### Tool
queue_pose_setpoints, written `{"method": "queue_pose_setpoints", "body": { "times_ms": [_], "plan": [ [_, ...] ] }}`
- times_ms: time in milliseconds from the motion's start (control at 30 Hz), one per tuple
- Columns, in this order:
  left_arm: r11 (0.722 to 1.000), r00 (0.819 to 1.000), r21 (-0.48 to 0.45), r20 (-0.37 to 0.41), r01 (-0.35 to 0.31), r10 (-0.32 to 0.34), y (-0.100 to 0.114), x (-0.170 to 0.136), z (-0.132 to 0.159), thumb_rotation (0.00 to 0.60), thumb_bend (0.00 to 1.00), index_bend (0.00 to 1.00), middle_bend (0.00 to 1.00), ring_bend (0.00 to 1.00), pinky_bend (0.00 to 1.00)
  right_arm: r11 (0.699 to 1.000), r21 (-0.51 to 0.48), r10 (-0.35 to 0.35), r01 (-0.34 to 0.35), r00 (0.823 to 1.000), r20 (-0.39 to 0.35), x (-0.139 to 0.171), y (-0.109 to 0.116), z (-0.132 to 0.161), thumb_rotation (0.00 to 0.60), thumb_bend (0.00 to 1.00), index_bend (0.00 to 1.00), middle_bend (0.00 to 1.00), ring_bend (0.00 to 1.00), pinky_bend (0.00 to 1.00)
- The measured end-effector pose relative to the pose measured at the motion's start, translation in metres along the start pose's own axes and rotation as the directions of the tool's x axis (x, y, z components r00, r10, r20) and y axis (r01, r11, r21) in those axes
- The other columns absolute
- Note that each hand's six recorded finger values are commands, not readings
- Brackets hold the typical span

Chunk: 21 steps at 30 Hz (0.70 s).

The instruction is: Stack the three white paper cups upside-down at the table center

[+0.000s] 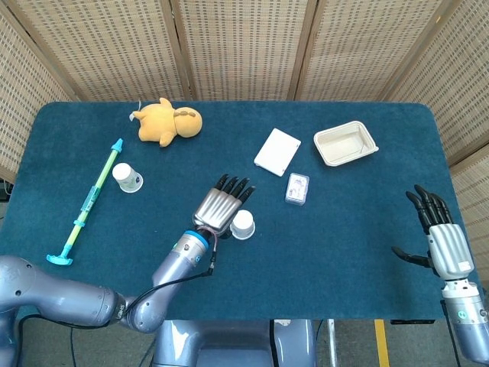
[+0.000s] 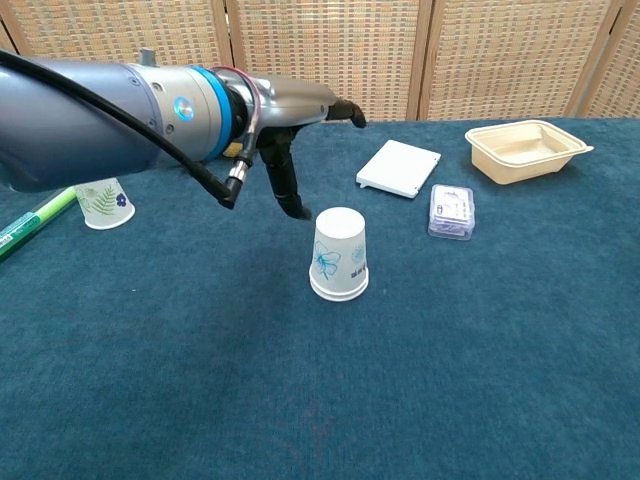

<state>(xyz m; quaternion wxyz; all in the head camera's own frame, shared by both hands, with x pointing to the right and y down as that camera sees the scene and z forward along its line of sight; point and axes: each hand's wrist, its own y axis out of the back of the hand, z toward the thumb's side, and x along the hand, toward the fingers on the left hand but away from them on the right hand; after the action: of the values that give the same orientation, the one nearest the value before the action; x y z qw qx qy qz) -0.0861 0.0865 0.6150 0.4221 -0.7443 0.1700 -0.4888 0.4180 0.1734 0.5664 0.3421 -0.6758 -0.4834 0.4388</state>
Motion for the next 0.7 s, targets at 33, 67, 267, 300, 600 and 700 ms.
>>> {"method": "queue_pose_setpoints", "body": {
  "times_ms": [33, 67, 267, 300, 600, 700],
  "plan": [
    [1.0, 1.0, 0.003, -0.004, -0.009, 0.009, 0.002, -0.002, -0.003, 0.6, 0.22, 0.05, 0.0, 0.0, 0.0, 1.0, 0.0, -0.001, 0.001, 1.0, 0.0, 0.0, 0.0, 0.0, 0.6, 0.07, 0.0, 0.0, 0.0, 0.03],
    [1.0, 1.0, 0.006, -0.01, -0.017, 0.017, 0.004, -0.004, -0.007, 0.6, 0.22, 0.05, 0.0, 0.0, 0.0, 1.0, 0.001, -0.001, 0.001, 1.0, 0.0, 0.0, 0.0, 0.0, 0.6, 0.07, 0.0, 0.0, 0.0, 0.03],
    [0.996, 0.991, 0.049, -0.112, -0.073, 0.078, 0.021, -0.022, -0.06, 0.6, 0.22, 0.05, 0.0, 0.0, 0.0, 1.0, 0.006, 0.002, -0.002, 1.0, -0.006, 0.001, 0.0, 0.002, 0.6, 0.07, 0.0, 0.0, 0.0, 0.03],
    [0.995, 0.983, 0.06, -0.157, -0.081, 0.09, 0.024, -0.028, -0.08, 0.6, 0.22, 0.05, 0.0, 0.0, 0.0, 1.0, 0.008, 0.003, -0.003, 1.0, -0.007, 0.001, 0.0, 0.003, 0.6, 0.07, 0.0, 0.0, 0.0, 0.03],
    [0.997, 0.916, 0.031, -0.393, -0.071, 0.077, 0.012, -0.068, -0.198, 0.6, 0.23, 0.16, 0.0, 0.0, 0.0, 1.0, 0.02, 0.008, -0.007, 1.0, -0.02, 0.003, -0.002, 0.008, 0.6, 0.07, 0.0, 0.0, 0.0, 0.03],
    [0.997, 0.892, 0.021, -0.446, -0.069, 0.071, 0.004, -0.071, -0.228, 0.6, 0.23, 0.18, 0.0, 0.0, 0.0, 0.999, 0.031, 0.01, -0.009, 1.0, -0.023, 0.003, -0.003, 0.01, 0.6, 0.07, 0.0, 0.0, 0.0, 0.03]
  ]
}}
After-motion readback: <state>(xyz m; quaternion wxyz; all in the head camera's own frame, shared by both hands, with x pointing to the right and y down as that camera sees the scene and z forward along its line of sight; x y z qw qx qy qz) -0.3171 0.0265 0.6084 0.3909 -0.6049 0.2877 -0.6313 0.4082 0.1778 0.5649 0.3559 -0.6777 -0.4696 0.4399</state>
